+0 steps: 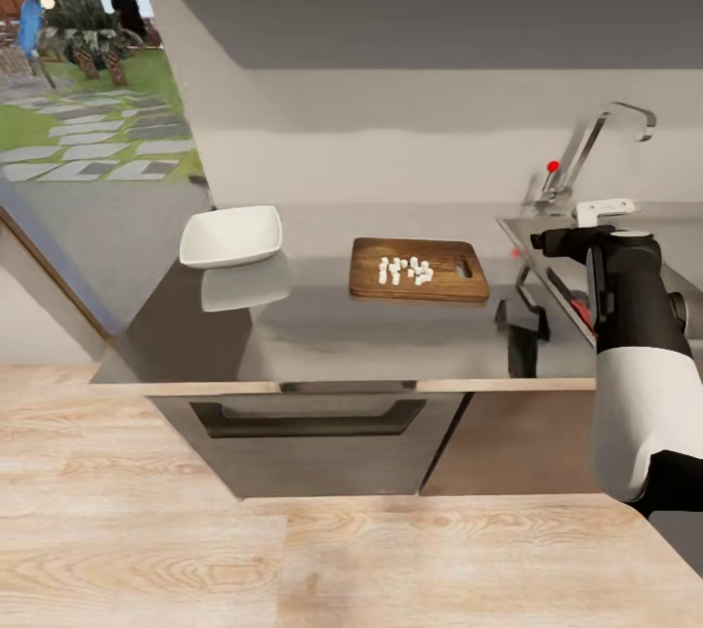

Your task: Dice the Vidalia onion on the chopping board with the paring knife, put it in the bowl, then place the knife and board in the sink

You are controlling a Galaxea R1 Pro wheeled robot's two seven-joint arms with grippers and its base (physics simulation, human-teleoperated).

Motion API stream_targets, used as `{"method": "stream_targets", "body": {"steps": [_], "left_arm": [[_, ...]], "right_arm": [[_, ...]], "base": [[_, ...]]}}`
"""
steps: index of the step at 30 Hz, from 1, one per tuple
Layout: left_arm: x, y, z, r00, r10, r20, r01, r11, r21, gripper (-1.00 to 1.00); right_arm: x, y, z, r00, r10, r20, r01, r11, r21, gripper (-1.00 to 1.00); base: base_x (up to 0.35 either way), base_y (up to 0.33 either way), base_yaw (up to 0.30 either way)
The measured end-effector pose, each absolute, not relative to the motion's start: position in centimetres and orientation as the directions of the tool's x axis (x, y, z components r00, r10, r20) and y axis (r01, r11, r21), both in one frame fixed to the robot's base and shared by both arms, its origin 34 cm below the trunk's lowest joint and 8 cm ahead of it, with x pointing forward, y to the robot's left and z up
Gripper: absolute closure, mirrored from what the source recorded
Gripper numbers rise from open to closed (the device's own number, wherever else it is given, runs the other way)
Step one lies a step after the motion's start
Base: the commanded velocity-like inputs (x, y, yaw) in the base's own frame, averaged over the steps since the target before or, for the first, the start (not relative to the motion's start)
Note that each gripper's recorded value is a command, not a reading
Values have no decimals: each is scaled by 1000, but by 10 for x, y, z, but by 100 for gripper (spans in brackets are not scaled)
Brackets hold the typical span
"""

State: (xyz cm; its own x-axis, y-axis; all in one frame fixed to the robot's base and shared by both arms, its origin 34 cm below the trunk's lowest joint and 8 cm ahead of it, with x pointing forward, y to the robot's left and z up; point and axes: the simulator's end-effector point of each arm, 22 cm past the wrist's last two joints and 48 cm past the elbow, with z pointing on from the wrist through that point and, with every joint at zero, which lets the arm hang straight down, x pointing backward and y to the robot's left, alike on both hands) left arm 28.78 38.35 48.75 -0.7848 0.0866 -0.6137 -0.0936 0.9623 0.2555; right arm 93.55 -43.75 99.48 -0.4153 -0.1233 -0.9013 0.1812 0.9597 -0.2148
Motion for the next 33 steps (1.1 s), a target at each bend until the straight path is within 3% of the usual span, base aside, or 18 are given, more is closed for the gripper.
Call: {"method": "stream_targets", "body": {"steps": [4, 16, 25, 33], "left_arm": [[288, 384, 488, -785, 87, -614, -93, 962, 256, -100], [288, 384, 487, -785, 87, -613, -93, 962, 256, -100], [288, 384, 488, -785, 87, -614, -93, 962, 256, -100], [287, 384, 487, -787, 86, -611, -94, 962, 256, -100]], "right_arm": [[936, -437, 995, -415, -123, -901, 181, 960, -215, -100], [936, -437, 994, -416, -123, -901, 180, 960, -214, -100], [936, -437, 994, -417, -123, -901, 181, 960, -215, -100], [936, -436, 989, -424, -119, -898, 181, 960, -213, -100]], "base": [[1, 251, 0], [0, 19, 0], [15, 257, 0], [5, 21, 0]]}}
